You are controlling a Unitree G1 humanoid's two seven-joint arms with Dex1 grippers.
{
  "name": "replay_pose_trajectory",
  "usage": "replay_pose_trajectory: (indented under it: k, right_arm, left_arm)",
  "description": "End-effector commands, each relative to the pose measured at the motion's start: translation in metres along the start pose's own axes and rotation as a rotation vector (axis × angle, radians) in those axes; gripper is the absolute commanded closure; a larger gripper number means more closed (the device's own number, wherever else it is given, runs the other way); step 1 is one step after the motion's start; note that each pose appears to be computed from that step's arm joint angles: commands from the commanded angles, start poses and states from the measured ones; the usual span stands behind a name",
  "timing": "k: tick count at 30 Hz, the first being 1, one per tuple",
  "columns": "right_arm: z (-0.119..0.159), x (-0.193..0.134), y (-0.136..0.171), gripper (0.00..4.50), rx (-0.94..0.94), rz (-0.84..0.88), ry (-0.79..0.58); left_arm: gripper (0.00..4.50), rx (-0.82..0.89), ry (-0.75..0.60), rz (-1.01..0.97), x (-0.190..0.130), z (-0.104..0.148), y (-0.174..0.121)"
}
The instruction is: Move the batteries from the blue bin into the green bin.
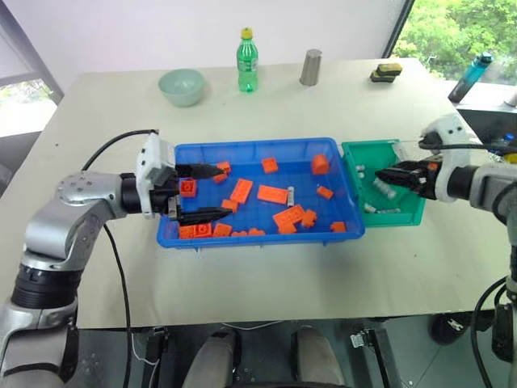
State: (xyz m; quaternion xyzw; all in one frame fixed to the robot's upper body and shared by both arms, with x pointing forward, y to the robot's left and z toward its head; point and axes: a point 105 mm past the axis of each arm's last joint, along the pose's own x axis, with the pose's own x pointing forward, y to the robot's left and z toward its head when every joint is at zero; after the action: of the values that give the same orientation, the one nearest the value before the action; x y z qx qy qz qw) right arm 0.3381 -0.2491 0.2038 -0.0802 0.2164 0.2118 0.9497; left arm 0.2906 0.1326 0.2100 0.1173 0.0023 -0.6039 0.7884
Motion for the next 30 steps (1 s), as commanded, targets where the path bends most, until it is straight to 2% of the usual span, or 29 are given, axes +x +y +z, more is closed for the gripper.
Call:
replay_pose_trajectory:
  k: [1, 7, 8, 10, 11, 15, 23, 30]
  right_arm:
    - [0.029, -0.003, 0.008, 1.03, -0.133, 0.006, -0.088]
    - [0.06, 0.022, 0.047, 1.03, -0.228, 0.185, -0.161]
    - [0.061, 0.028, 0.053, 0.75, -0.24, 0.206, -0.156]
    - [0.057, 0.046, 0.069, 0.19, -0.356, 0.261, -0.127]
    - [0.052, 0.054, 0.076, 0.05, -0.41, 0.289, -0.106]
    - [0.032, 0.074, 0.097, 0.05, -0.57, 0.431, -0.029]
    - [0.016, 0.102, 0.097, 0.05, -0.722, 0.497, 0.055]
    - [0.014, 0.112, 0.098, 0.05, -0.741, 0.536, 0.074]
  left_arm:
    - [0.0, 0.049, -0.012, -0.008, 0.0, 0.009, 0.0]
    - [0.0, 0.054, -0.009, -0.009, 0.0, 0.008, -0.002]
    - [0.0, 0.057, -0.007, -0.009, 0.0, 0.008, -0.002]
    - [0.0, 0.062, -0.006, -0.005, 0.0, 0.008, -0.002]
    - [0.0, 0.063, -0.006, -0.003, 0.0, 0.009, -0.002]
    - [0.0, 0.069, -0.002, 0.012, -0.002, 0.009, -0.003]
    - [0.0, 0.071, 0.0, 0.059, -0.009, 0.009, -0.007]
    - [0.0, 0.068, -0.002, 0.096, -0.013, 0.008, -0.009]
